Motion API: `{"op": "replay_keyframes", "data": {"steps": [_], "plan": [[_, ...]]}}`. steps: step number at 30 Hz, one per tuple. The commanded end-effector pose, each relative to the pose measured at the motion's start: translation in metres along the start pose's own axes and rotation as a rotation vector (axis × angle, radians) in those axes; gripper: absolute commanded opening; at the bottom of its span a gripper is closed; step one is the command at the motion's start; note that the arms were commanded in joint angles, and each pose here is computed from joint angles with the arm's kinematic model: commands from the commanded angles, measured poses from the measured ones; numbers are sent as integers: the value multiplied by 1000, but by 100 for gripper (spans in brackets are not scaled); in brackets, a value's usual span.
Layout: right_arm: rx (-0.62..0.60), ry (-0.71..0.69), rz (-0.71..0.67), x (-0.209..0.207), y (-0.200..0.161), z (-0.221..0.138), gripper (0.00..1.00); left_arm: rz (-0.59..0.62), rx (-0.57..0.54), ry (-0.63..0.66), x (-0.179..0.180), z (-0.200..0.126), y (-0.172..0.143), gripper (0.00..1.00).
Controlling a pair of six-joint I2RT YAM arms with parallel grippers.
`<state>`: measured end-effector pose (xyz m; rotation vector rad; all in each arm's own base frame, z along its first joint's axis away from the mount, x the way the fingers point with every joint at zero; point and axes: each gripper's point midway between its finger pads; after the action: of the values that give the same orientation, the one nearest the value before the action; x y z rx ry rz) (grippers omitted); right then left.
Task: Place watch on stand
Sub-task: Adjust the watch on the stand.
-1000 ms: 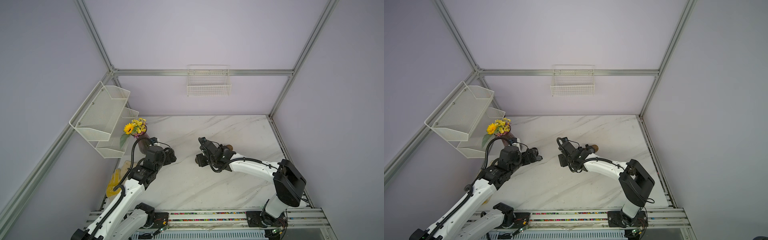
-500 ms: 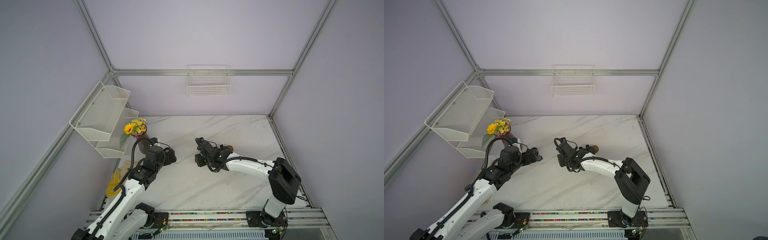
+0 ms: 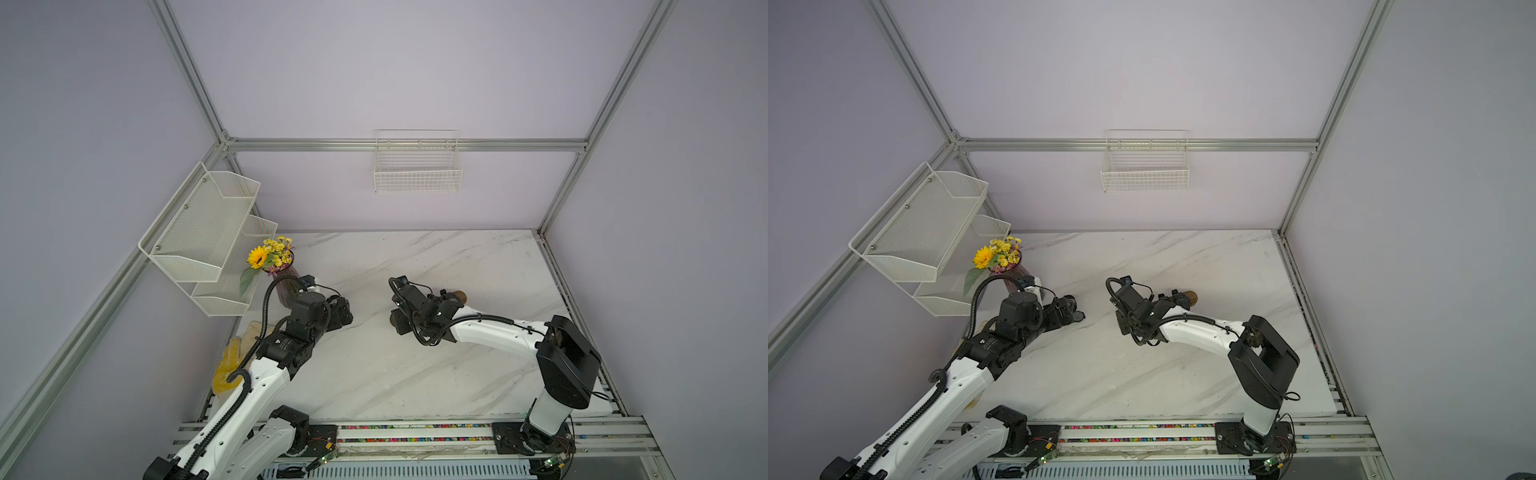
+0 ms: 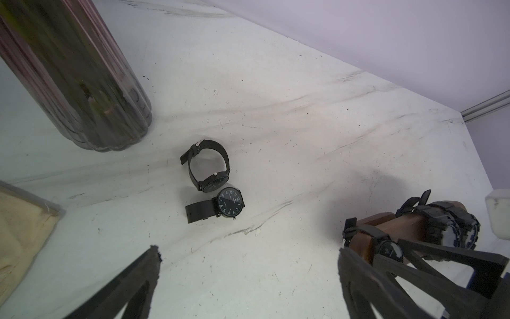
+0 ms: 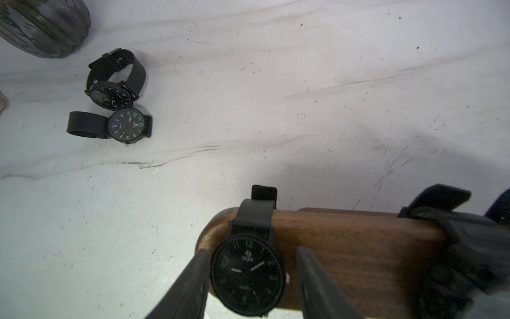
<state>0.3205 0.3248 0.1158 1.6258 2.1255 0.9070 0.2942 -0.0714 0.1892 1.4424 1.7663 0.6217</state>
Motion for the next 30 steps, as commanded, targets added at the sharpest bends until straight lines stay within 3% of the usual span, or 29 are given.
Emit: {"op": "replay_keyframes", "data": {"steps": [1,25,30], "plan": [[-7,-64,7,-13,0,-7,53,8,-16,-8,1,2,0,100],[-50,-152,90,-67,9,-23,53,4,1,11,5,6,-5,100],[-48,-126,91,-63,10,-24,53,7,21,26,7,11,-9,100]]}}
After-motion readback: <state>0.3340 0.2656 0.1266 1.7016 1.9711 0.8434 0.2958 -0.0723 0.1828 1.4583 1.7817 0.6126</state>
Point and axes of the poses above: each gripper's point midway between its finger pads, its own z axis out along the fingers, its own x axis along the line the jaws close on, y = z × x, and after that the axes turned 5 degrees about z, right-handed
